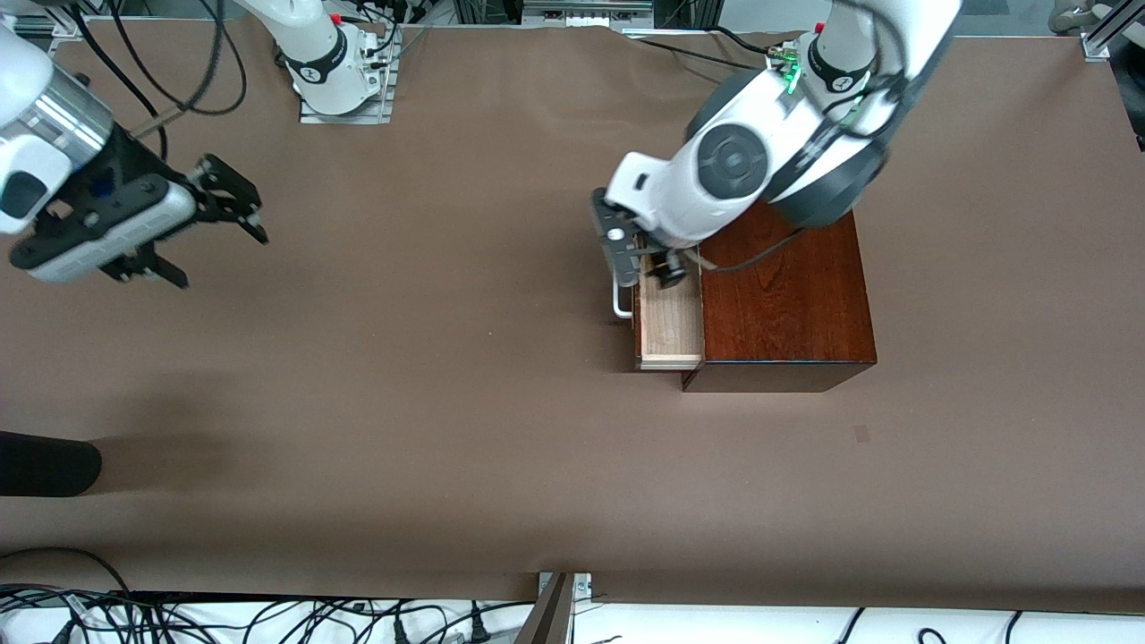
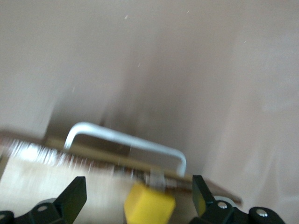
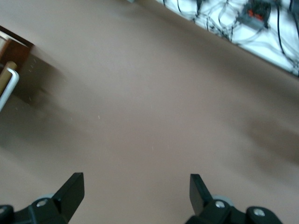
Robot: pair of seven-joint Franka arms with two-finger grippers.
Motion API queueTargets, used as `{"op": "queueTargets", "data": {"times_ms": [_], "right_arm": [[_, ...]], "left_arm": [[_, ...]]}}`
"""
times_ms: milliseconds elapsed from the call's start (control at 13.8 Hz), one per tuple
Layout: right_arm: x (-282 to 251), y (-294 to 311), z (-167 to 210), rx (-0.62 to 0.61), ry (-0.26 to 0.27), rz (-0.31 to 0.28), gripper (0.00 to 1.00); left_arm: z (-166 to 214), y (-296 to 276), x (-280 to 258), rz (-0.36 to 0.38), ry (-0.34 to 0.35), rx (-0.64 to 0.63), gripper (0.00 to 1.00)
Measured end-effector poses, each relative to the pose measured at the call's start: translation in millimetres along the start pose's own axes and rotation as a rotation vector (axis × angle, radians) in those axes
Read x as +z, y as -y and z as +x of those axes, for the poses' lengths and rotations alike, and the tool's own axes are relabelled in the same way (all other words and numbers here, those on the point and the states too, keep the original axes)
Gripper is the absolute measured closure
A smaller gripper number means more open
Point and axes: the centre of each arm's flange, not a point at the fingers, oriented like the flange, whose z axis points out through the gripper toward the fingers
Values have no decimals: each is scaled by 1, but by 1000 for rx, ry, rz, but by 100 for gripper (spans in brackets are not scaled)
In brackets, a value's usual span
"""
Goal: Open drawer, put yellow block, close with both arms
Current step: 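Withdraw the right gripper while the left gripper reaches the drawer front, then push the drawer shut into the box with the left gripper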
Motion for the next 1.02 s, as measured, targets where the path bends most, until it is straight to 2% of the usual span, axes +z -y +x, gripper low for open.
{"op": "queueTargets", "data": {"times_ms": [73,218,508,870,1015], "right_arm": [[7,-11,-14,28,27,-2,0],[26,-33,-36,85,85,-26,0],[45,-44,-51,143,123,-78,0],[51,-45,-54,195,135,-82,0],[51,-44,-54,223,134,-84,0]], "left_arm": [[11,-2,17,19,-8,43,0],[27,-7,45,79,19,120,0],[40,-21,79,145,96,228,0],[27,-7,98,135,195,251,0],[15,-2,94,107,272,233,0]]}}
